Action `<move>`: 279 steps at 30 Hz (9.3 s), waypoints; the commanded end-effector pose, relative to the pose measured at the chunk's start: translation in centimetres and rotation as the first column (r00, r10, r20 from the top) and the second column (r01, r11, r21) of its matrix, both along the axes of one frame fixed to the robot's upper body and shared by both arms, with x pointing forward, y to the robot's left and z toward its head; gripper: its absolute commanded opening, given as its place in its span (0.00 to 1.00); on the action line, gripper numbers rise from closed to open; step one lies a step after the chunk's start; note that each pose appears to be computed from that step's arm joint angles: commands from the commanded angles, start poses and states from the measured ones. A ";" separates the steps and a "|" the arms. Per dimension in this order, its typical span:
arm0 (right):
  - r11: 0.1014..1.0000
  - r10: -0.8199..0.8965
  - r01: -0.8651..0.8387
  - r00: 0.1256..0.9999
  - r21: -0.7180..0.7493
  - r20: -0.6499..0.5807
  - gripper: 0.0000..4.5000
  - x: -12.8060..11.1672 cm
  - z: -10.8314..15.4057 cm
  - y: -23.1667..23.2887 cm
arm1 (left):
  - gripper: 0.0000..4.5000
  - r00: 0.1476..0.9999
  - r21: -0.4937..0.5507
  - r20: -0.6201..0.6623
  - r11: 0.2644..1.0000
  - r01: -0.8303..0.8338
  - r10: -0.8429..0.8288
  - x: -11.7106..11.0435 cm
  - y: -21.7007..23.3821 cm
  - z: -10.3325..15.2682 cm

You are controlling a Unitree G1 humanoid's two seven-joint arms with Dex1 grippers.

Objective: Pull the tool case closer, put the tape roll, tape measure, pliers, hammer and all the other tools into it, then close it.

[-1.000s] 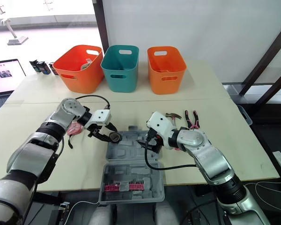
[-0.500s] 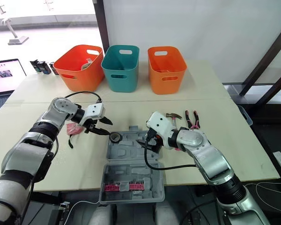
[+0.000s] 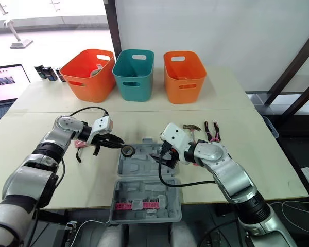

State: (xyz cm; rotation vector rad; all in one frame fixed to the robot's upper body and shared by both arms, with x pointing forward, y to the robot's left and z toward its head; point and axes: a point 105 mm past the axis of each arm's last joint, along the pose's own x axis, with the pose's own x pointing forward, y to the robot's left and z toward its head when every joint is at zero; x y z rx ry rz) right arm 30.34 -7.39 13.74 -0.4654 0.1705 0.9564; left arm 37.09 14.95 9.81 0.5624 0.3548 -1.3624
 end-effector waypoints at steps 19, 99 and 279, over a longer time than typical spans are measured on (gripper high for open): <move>1.000 -0.001 0.002 0.999 -0.012 0.053 1.00 0.1 1.0 0.0 | 0.18 0.986 -0.167 0.062 0.975 -0.143 0.155 -0.9 0.1 -3.6; 0.834 -0.552 0.551 0.833 -0.025 -0.027 1.00 -6.9 0.0 -26.7 | 0.99 0.391 -0.118 0.178 0.414 -0.903 0.903 -15.5 29.8 1.3; 0.922 0.240 0.179 0.434 0.344 -0.868 1.00 -2.5 3.4 4.9 | 0.65 0.954 -0.153 0.285 0.978 0.144 -0.096 -10.5 -2.9 6.3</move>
